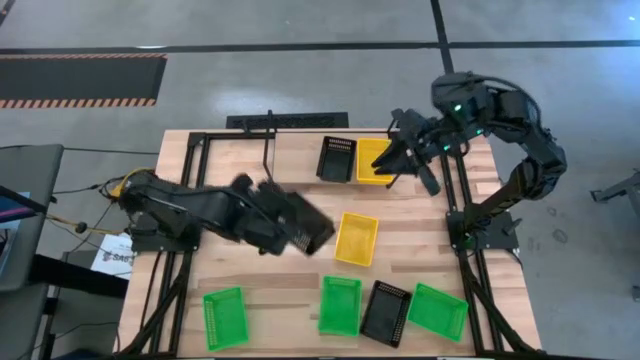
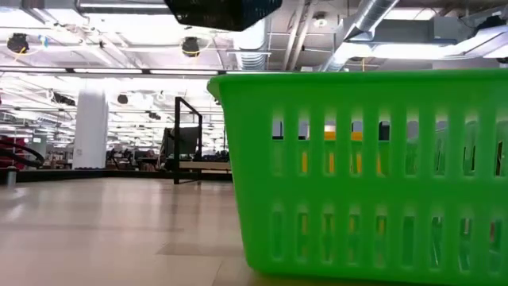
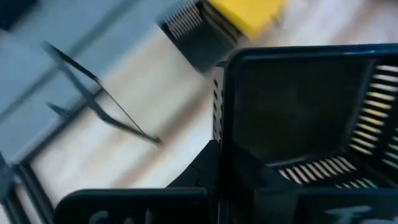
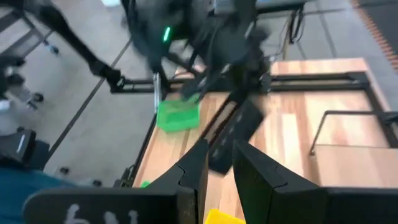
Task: Stack baskets on shelf by color
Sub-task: Stack the left black bin on top of the black bin
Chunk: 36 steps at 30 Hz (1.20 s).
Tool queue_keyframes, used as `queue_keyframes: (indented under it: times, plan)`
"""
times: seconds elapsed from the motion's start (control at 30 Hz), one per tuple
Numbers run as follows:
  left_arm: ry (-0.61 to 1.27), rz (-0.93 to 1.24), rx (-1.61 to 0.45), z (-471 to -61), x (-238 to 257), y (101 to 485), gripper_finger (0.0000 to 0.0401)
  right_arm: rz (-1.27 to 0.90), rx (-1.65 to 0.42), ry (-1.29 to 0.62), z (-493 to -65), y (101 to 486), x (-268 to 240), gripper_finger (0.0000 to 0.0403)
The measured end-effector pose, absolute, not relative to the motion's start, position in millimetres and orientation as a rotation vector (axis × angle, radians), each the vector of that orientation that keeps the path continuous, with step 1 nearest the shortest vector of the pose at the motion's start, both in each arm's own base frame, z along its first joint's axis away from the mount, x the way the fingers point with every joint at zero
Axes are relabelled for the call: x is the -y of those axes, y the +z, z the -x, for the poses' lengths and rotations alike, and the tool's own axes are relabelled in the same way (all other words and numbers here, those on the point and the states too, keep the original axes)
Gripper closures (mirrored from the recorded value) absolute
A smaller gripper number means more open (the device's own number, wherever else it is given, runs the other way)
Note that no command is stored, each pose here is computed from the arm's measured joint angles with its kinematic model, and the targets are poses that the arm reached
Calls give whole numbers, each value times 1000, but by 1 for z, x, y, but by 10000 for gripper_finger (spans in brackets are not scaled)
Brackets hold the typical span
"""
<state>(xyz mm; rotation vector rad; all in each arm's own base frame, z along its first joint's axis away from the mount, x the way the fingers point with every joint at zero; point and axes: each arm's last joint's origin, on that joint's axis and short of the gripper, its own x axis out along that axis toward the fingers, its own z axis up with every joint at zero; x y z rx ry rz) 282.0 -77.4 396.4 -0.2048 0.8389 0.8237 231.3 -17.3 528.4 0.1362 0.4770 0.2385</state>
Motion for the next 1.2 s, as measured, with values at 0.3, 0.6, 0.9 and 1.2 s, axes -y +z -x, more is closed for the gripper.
queue_keyframes:
  times: [0.3,0.6,0.9,1.2]
  plan:
    - [865,221,-822,-270,44,413,401,-67,-616,146,-279,496,6,305]
    - [826,211,-947,-278,31,399,401,114,-920,-103,-352,426,8,305]
    - [793,165,-1009,-279,24,397,401,155,-1019,-112,-388,387,4,305]
    - [836,172,-1024,-280,0,397,401,210,-941,-126,-361,428,-1,305]
